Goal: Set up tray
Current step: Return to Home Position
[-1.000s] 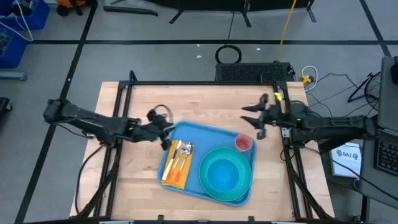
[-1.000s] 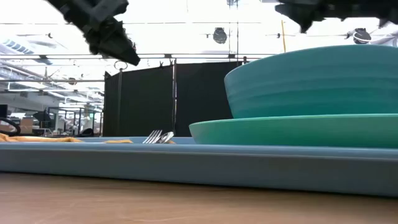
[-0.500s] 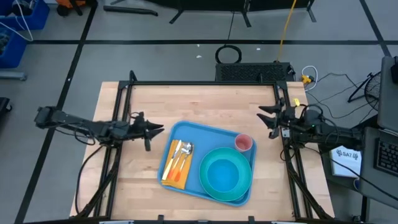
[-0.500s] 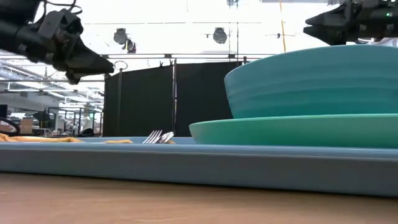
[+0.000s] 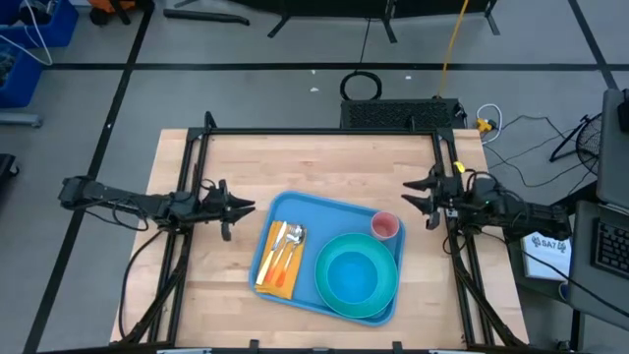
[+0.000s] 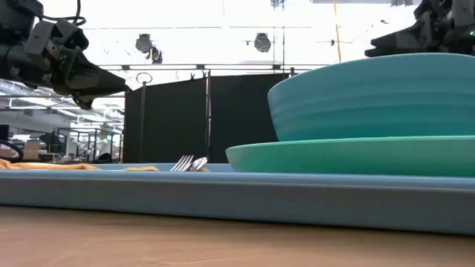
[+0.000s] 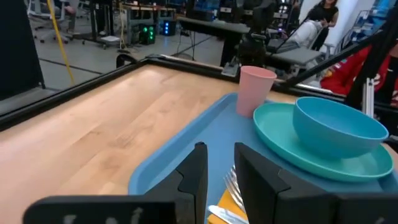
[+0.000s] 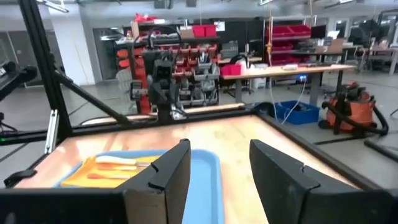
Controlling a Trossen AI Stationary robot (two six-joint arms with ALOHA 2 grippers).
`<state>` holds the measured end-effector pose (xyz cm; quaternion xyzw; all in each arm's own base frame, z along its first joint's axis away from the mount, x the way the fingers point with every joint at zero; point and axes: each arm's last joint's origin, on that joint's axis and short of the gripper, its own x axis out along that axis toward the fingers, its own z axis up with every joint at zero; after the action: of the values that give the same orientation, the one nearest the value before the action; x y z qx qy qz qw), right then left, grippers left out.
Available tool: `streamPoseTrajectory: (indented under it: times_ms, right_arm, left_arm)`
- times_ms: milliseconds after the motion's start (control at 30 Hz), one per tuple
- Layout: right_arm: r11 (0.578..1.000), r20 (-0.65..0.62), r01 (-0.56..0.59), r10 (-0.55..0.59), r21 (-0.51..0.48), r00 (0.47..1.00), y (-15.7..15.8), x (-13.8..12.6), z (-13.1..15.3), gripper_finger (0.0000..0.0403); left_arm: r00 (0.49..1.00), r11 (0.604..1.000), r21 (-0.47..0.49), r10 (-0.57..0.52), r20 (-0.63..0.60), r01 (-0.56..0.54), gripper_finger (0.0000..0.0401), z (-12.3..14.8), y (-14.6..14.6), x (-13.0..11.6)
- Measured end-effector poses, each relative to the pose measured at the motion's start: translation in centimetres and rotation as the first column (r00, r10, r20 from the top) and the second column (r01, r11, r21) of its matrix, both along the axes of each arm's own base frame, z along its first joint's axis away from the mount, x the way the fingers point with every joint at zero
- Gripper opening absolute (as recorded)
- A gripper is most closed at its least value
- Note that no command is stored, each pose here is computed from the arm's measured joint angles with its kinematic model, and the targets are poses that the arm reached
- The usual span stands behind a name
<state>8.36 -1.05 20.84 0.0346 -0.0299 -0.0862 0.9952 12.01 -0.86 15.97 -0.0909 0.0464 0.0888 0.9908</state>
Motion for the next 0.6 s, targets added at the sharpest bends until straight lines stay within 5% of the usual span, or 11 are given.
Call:
streamPoseTrajectory:
  times_ms: [600]
  right_arm:
    - [0.998, 0.100, -0.047, 0.052, -0.045, 0.994, 0.0, 1.1, -2.6, 0.0155]
  left_arm:
    - [0.996, 0.996, 0.036, -0.084, -0.025, 0.085, 0.0081, -0.2, -0.2, 0.0]
